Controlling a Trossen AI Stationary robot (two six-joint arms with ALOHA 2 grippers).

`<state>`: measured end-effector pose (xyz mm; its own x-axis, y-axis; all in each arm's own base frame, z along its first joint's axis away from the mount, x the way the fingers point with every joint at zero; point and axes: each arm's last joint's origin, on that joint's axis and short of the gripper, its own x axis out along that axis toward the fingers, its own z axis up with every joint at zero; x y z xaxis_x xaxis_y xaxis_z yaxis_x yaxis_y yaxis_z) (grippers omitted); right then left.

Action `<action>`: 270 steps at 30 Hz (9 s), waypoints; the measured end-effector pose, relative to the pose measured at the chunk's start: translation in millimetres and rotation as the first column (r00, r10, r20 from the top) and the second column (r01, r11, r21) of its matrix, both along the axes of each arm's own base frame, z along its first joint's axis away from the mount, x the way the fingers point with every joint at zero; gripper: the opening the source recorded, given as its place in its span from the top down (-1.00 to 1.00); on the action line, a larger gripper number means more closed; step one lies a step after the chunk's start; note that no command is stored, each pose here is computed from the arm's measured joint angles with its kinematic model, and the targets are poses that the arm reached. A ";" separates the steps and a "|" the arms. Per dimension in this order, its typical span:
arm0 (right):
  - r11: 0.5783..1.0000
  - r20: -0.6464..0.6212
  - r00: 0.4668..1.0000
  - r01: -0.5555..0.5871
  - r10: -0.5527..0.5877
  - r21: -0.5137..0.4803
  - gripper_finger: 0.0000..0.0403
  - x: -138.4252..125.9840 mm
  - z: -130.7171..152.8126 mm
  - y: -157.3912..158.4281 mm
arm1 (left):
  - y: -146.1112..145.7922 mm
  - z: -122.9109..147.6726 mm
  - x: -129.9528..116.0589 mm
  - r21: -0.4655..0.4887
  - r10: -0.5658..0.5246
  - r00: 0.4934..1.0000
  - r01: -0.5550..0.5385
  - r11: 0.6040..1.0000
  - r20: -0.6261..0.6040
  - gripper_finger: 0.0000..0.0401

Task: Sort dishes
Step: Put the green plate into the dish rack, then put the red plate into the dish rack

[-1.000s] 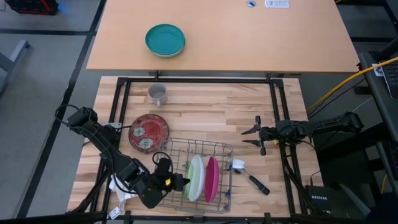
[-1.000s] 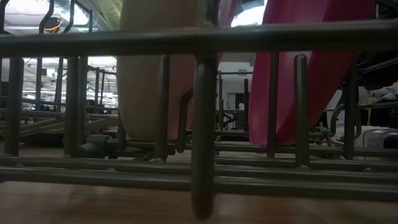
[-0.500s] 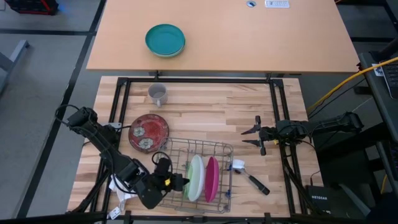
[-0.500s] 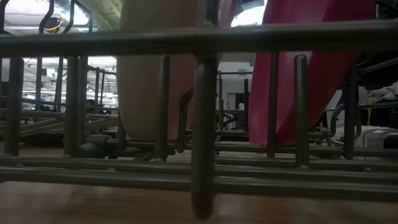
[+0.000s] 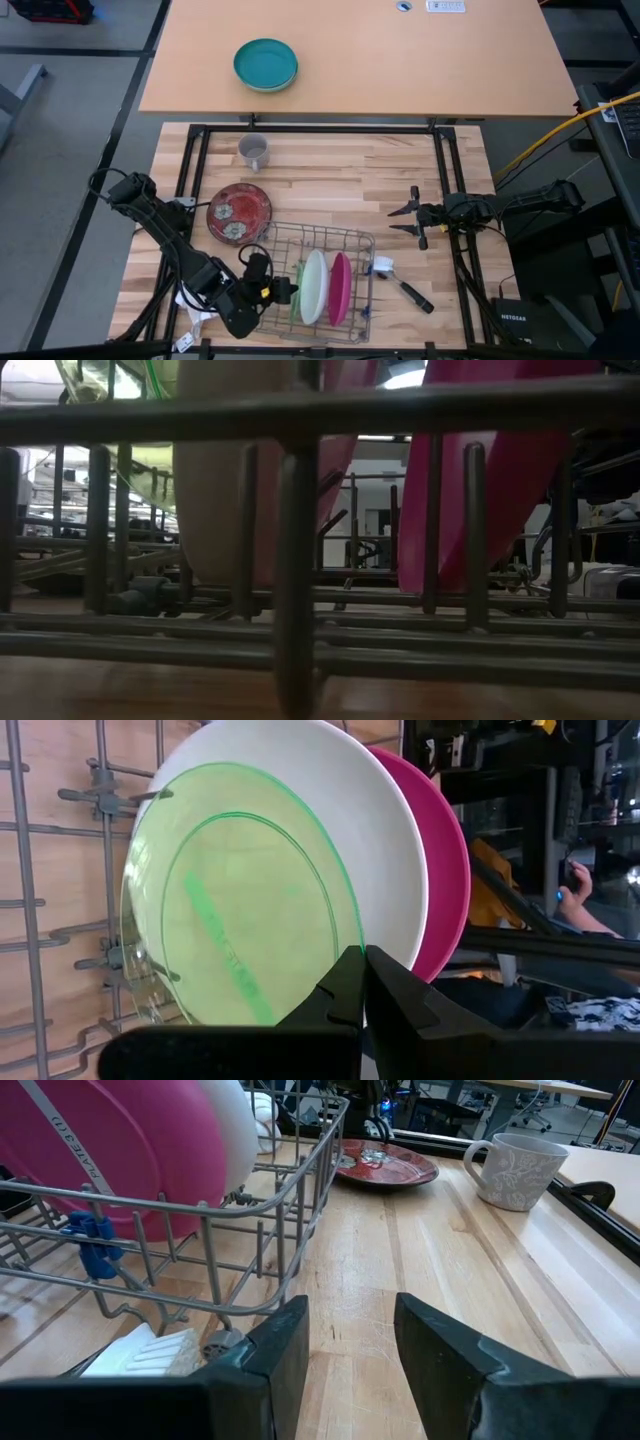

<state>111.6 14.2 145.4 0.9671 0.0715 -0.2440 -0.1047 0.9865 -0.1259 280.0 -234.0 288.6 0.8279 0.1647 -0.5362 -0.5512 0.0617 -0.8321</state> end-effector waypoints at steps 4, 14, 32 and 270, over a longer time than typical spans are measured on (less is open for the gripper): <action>1.000 0.000 1.000 0.000 0.000 0.000 0.23 0.0 -0.1 0.0 | 4.8 -0.3 3.7 -0.001 0.014 1.000 -0.014 1.000 -0.005 1.00; 1.000 0.000 1.000 0.000 0.000 0.000 0.23 0.0 0.0 0.0 | 18.7 -2.1 11.8 0.027 0.054 0.998 -0.053 0.998 -0.029 1.00; 1.000 0.000 1.000 0.000 0.000 0.000 0.23 0.0 0.0 0.0 | 17.1 -2.9 12.5 0.039 -0.046 0.996 0.049 0.998 -0.080 1.00; 0.948 0.169 0.954 0.201 -0.247 0.246 0.23 46.9 90.6 -2.6 | 340.5 -90.3 -184.3 -0.019 -0.266 0.861 0.286 0.958 -0.433 1.00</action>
<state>158.6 11.6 236.1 0.9912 -0.1219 -0.0514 0.1267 0.9863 0.1052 95.6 106.5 198.3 0.5348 -0.0048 -0.8449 -0.8067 0.2945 -0.5123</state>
